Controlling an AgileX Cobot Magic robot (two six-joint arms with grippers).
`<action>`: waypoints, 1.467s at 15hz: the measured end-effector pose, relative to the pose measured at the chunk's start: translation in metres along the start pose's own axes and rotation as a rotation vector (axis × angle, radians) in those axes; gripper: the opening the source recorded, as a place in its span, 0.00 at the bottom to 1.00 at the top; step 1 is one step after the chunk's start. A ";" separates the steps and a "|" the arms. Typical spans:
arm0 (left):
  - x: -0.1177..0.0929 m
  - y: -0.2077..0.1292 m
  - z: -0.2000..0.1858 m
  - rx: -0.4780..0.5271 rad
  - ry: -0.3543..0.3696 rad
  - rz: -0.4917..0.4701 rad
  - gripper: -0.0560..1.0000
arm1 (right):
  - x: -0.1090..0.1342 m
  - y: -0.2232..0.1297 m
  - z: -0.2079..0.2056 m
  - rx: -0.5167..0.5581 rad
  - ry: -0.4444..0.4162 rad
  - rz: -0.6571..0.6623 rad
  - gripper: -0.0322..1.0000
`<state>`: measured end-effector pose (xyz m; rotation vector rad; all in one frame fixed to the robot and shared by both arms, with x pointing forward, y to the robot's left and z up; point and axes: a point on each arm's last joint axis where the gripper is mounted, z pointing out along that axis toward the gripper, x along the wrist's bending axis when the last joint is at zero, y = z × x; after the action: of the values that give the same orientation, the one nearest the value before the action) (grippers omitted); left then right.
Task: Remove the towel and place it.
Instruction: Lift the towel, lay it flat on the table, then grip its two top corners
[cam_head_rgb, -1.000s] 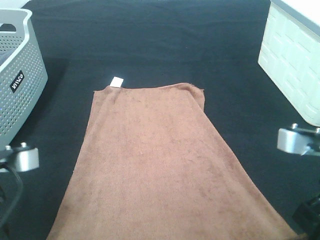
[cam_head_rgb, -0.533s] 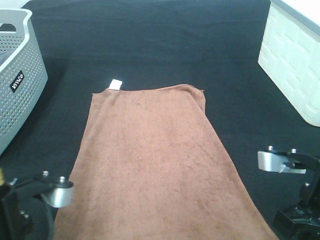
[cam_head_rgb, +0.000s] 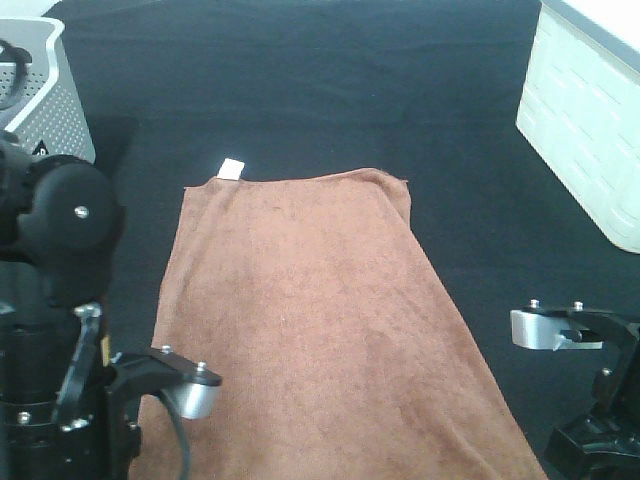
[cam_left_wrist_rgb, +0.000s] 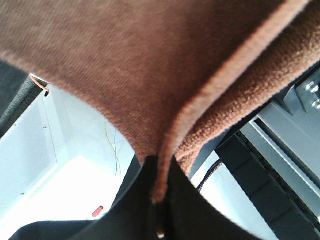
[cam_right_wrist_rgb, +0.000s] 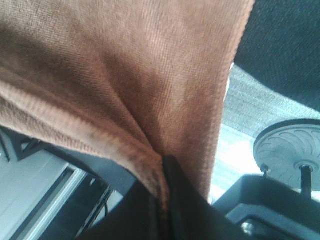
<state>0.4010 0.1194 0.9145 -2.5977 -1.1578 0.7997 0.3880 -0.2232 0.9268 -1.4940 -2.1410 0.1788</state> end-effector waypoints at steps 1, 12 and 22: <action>-0.003 0.002 0.001 0.002 0.001 0.001 0.05 | 0.000 0.001 0.000 -0.012 -0.001 0.001 0.03; -0.012 0.016 0.000 -0.140 -0.085 -0.112 0.50 | 0.005 0.007 0.000 -0.076 0.062 0.035 0.52; -0.020 0.029 -0.032 -0.248 -0.053 -0.040 0.85 | 0.007 0.033 -0.058 -0.303 -0.114 -0.040 0.80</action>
<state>0.4256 0.0862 0.9383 -2.7525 -1.4017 0.7655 0.4412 -0.2144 0.9662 -1.6384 -2.3699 -0.0810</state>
